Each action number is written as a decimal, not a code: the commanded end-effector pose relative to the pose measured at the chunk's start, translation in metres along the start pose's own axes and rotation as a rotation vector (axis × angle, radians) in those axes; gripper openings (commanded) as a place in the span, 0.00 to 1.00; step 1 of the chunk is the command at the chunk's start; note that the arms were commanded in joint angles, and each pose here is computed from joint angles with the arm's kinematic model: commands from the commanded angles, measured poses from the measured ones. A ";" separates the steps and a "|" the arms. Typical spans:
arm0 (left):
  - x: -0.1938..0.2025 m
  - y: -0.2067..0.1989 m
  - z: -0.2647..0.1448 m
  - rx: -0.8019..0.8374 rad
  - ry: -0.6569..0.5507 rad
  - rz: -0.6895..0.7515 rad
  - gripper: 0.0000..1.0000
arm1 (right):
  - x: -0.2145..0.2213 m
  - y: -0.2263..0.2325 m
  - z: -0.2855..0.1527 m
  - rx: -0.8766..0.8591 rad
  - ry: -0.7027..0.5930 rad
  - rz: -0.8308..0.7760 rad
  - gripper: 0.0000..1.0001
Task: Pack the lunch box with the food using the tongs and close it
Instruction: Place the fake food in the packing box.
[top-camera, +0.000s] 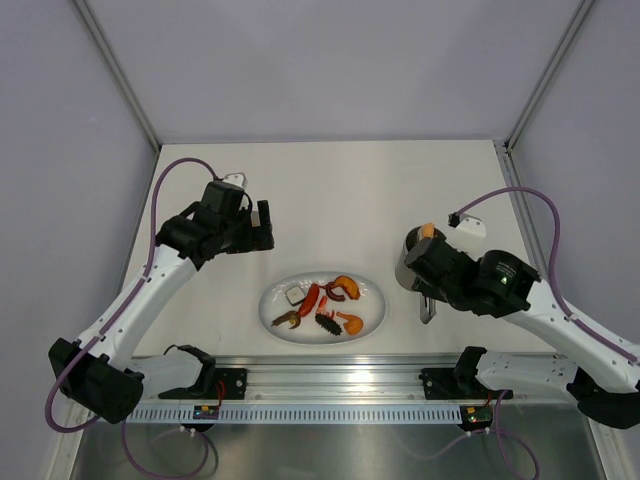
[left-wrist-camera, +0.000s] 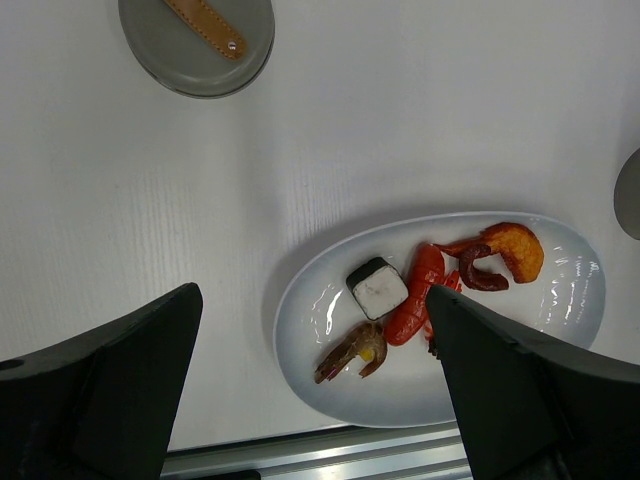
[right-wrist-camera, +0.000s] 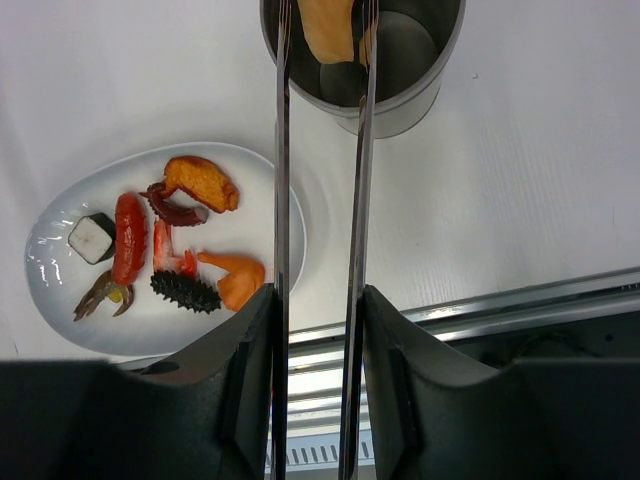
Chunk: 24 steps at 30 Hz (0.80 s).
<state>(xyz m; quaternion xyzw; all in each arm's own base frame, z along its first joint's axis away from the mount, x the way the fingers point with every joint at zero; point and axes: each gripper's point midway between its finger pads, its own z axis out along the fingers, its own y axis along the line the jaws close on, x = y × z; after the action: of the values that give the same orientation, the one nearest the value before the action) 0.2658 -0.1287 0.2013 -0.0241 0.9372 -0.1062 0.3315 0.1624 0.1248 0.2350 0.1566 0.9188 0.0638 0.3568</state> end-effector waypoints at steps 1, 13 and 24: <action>-0.012 -0.010 -0.002 0.040 -0.035 -0.005 0.99 | 0.007 -0.066 -0.007 0.240 0.025 -0.120 0.25; -0.011 -0.011 -0.002 0.044 -0.035 -0.005 0.99 | 0.009 -0.063 -0.006 0.250 0.038 -0.126 0.53; -0.011 -0.009 -0.003 0.040 -0.038 -0.004 0.99 | -0.002 -0.054 -0.015 0.206 0.018 -0.108 0.45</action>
<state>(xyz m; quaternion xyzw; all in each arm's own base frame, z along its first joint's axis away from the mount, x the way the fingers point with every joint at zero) 0.2657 -0.1291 0.2013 -0.0238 0.9372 -0.1072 0.3310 0.1648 0.1268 0.2308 0.1573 0.9212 0.0531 0.3518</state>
